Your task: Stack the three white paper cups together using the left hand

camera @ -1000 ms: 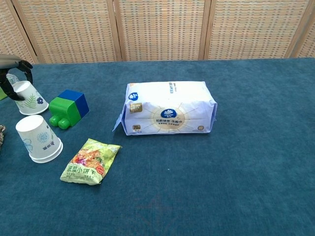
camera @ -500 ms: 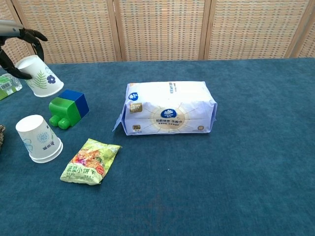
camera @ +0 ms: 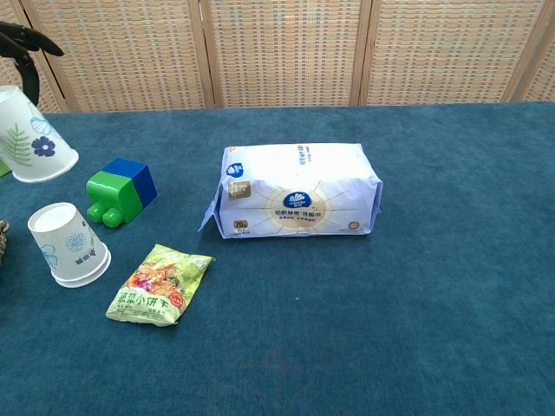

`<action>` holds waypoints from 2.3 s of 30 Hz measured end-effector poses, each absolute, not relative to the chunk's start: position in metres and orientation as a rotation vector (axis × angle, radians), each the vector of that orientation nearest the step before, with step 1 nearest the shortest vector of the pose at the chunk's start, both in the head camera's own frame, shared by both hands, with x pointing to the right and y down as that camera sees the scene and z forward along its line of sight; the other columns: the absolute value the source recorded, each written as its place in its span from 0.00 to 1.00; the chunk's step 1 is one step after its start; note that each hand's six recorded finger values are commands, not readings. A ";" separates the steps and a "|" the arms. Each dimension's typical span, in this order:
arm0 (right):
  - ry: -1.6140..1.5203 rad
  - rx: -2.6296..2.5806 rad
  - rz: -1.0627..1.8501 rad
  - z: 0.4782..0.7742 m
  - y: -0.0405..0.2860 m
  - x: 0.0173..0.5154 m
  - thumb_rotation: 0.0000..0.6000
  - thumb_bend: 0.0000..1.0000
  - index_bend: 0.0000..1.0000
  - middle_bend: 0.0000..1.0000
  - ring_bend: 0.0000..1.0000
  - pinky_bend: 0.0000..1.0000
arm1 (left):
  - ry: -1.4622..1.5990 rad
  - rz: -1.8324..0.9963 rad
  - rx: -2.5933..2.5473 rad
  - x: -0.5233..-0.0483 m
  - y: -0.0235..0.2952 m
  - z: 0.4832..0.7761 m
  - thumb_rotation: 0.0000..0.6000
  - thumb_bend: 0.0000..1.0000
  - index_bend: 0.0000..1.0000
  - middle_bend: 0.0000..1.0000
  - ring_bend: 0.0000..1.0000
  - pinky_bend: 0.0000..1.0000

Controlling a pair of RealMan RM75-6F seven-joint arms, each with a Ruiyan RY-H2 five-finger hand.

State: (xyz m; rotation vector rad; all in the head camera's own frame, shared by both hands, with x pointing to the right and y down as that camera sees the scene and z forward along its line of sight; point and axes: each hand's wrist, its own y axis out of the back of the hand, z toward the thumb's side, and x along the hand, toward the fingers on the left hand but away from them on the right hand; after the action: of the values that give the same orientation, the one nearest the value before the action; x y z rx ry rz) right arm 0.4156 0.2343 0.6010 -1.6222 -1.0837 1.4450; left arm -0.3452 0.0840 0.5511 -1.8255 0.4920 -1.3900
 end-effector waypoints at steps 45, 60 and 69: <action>-1.120 -1.614 1.409 0.596 0.233 0.414 1.00 0.05 0.03 0.00 0.00 0.00 | 0.410 -1.477 -1.867 -0.352 0.112 0.613 1.00 0.27 0.38 0.00 0.00 0.00; -1.123 -1.616 1.394 0.594 0.233 0.412 1.00 0.05 0.03 0.00 0.00 0.00 | 0.464 -1.476 -1.822 -0.358 0.102 0.610 1.00 0.27 0.33 0.00 0.00 0.00; -1.128 -1.615 1.387 0.593 0.233 0.412 1.00 0.05 0.03 0.00 0.00 0.00 | 0.487 -1.489 -1.812 -0.357 0.101 0.611 1.00 0.27 0.23 0.00 0.00 0.00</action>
State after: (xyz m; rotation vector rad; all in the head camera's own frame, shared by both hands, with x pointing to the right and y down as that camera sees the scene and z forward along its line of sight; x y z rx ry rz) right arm 0.4121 0.2326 0.5927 -1.6155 -1.1283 1.3870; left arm -0.3575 0.1007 0.6109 -1.8121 0.4868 -1.4893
